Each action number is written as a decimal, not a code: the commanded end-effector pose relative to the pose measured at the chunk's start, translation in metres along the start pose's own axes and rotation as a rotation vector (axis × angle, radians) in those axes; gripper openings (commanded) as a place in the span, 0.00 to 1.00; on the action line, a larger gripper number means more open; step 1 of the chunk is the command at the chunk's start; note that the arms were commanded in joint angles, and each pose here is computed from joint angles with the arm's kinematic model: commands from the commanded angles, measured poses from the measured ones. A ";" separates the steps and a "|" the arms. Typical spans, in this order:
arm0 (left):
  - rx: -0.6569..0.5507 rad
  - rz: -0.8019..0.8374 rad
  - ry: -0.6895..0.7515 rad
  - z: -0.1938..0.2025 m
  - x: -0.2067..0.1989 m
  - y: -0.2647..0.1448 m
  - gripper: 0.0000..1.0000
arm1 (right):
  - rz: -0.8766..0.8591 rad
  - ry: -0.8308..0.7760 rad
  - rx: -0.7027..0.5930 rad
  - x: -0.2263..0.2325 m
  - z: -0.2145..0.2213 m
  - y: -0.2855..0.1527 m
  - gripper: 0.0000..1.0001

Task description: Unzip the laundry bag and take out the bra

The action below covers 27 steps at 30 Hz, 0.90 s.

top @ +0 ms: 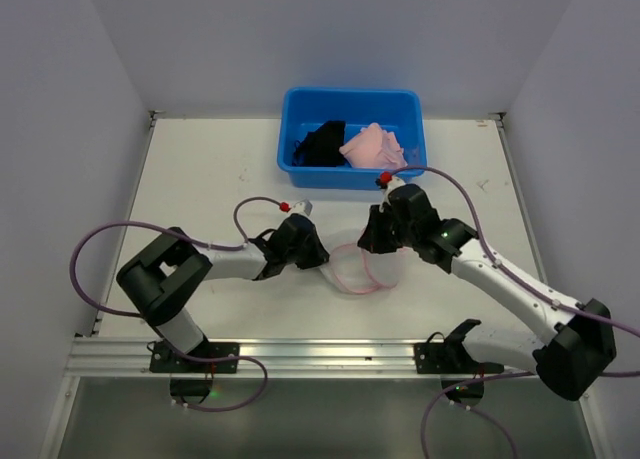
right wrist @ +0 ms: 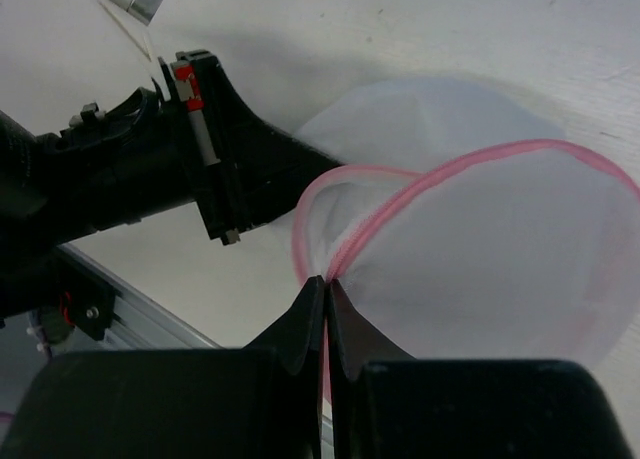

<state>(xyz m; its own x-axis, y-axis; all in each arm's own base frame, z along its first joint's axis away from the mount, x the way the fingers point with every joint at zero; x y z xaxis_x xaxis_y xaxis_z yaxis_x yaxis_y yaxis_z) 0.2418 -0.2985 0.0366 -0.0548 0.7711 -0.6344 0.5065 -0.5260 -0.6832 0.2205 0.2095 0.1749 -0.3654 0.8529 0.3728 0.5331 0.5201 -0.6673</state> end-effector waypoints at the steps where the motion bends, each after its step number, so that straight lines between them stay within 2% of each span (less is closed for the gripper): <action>1: -0.022 0.107 -0.061 -0.001 -0.020 0.004 0.00 | -0.130 0.001 -0.004 0.034 -0.005 0.022 0.00; 3: -0.015 0.105 -0.066 0.004 -0.017 0.007 0.00 | -0.163 0.024 0.048 0.038 0.009 0.039 0.00; 8: 0.000 0.113 -0.096 0.014 -0.008 0.012 0.00 | -0.240 0.042 0.055 0.055 0.020 0.073 0.00; 14: -0.031 0.118 -0.109 0.012 -0.004 0.007 0.02 | -0.219 0.087 0.122 0.042 0.049 0.108 0.00; 16: -0.031 0.112 -0.109 0.014 0.000 0.004 0.09 | -0.220 0.096 0.128 0.040 0.054 0.113 0.00; 17: -0.033 0.114 -0.111 0.014 0.000 0.001 0.17 | -0.208 0.107 0.145 0.037 0.060 0.117 0.00; 19: -0.051 0.083 -0.123 0.014 0.010 -0.001 0.26 | -0.209 0.106 0.144 0.036 0.062 0.119 0.00; 20: -0.056 0.086 -0.129 0.014 0.011 -0.005 0.35 | -0.205 0.108 0.150 0.035 0.063 0.122 0.00; 22: -0.059 0.053 -0.147 0.017 0.023 -0.008 0.43 | -0.197 0.108 0.163 0.034 0.065 0.124 0.01; 23: -0.069 0.052 -0.149 0.016 0.022 -0.012 0.50 | -0.190 0.110 0.171 0.033 0.066 0.127 0.01; 25: -0.079 -0.011 -0.147 0.016 0.036 -0.017 0.60 | -0.173 0.119 0.191 0.030 0.069 0.130 0.02; 26: -0.096 -0.010 -0.147 0.012 0.035 -0.022 0.70 | -0.174 0.121 0.203 0.030 0.071 0.131 0.02; 27: -0.110 -0.044 -0.145 0.010 0.042 -0.025 0.75 | -0.168 0.125 0.219 0.028 0.074 0.134 0.02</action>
<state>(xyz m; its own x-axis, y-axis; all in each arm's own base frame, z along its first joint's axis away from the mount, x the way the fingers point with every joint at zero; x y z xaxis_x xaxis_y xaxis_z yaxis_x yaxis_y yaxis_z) 0.2377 -0.2717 0.0420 -0.1431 0.6670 -0.7312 0.6384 -0.5023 -0.5832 0.2444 0.2912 0.0790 -0.3454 0.7550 0.5573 0.3917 0.6557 -0.6455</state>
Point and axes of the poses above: each gripper's point midway between its finger pads, its own y axis out along the fingers, its own x axis along the line the jaws close on, z = x × y, the point moved 2 cm from there along -y, back along the fingers, and after that the axes turned 6 degrees about -y, right-handed, at the moved point
